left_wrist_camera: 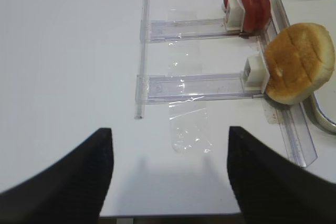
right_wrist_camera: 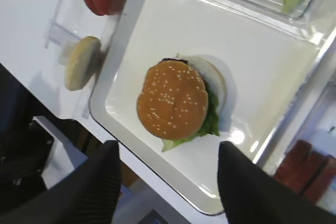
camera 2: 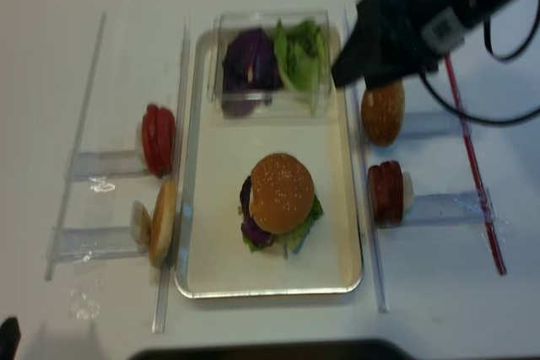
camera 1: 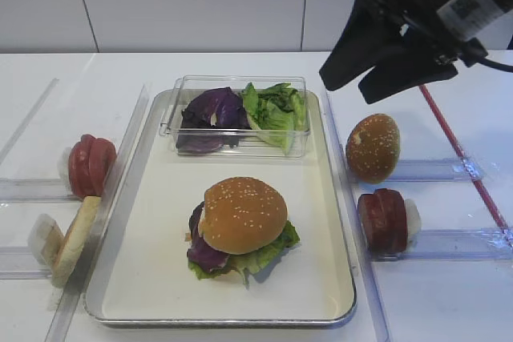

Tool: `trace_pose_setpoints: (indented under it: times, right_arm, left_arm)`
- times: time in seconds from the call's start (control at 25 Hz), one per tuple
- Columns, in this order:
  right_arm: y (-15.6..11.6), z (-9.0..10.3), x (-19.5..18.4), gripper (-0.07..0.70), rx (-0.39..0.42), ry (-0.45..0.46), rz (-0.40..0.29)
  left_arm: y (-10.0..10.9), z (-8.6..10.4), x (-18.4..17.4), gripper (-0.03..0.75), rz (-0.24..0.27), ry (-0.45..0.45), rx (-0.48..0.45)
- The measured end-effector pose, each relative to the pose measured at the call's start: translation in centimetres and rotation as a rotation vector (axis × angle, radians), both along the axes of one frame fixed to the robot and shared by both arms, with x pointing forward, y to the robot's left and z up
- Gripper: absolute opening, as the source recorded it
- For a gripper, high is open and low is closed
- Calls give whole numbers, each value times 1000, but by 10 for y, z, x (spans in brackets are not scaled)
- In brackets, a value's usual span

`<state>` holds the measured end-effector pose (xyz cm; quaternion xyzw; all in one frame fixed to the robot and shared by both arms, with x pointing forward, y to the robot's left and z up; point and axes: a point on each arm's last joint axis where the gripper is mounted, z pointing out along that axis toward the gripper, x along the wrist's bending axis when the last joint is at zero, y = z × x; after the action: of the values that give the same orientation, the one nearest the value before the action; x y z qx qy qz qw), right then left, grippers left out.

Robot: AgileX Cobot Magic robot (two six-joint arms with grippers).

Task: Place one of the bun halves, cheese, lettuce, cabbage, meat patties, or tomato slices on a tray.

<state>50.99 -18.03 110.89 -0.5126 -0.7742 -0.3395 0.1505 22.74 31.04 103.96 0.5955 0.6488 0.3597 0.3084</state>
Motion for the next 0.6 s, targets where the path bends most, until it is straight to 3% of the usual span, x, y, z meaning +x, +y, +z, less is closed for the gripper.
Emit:
trace_pose_setpoints:
  times: [0.2,0.44,0.6]
  right_arm:
    - [-12,4,-8,394,-132,-34,-27]
    - [-33,14,-20,354,-331,-91,-111]
    - [-42,28,-32,351,-382,-147,-149]
  left_arm:
    - [0,0,0,469,0,0,0]
    - [0,0,0,469,0,0,0]
    - [0,0,0,469,0,0,0]
